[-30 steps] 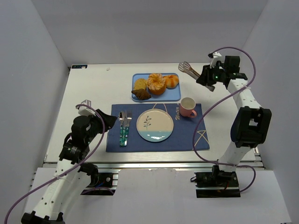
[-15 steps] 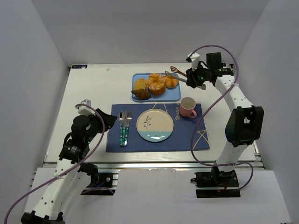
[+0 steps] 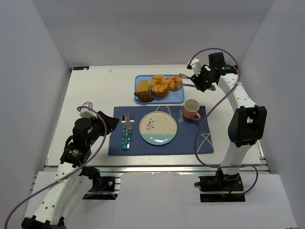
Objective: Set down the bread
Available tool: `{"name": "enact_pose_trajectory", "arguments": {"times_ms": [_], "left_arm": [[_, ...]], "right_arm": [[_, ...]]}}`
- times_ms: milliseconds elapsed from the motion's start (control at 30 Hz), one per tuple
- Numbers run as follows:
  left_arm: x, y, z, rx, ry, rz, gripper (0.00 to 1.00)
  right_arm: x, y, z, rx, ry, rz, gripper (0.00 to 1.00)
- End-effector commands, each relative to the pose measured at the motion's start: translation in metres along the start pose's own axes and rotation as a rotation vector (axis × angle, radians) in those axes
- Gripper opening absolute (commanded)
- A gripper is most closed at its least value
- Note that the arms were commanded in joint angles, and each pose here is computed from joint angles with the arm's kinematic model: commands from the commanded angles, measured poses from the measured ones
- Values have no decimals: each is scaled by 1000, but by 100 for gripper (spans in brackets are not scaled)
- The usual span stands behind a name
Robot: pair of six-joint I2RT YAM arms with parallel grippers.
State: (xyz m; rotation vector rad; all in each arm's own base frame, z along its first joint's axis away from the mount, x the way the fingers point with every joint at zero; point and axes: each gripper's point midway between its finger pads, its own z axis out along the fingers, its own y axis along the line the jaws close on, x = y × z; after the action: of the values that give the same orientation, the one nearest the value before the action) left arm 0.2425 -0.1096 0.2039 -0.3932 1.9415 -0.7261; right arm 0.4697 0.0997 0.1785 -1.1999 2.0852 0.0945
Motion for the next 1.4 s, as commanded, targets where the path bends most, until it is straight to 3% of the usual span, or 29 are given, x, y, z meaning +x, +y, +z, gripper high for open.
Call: {"name": "enact_pose_trajectory", "arguments": {"times_ms": [0,1000,1367], "left_arm": [[-10,-6,-3,9,-26,-4,54],[-8,-3,-4,1,-28,-9,54],[-7,-2,-6,-2,-30,-13,54]], "right_arm": [[-10,-3,-4,8,16,-141,51],[-13,-4,31,104,75,-366,58],[-13,-1,40,108,93,-415,53]]}}
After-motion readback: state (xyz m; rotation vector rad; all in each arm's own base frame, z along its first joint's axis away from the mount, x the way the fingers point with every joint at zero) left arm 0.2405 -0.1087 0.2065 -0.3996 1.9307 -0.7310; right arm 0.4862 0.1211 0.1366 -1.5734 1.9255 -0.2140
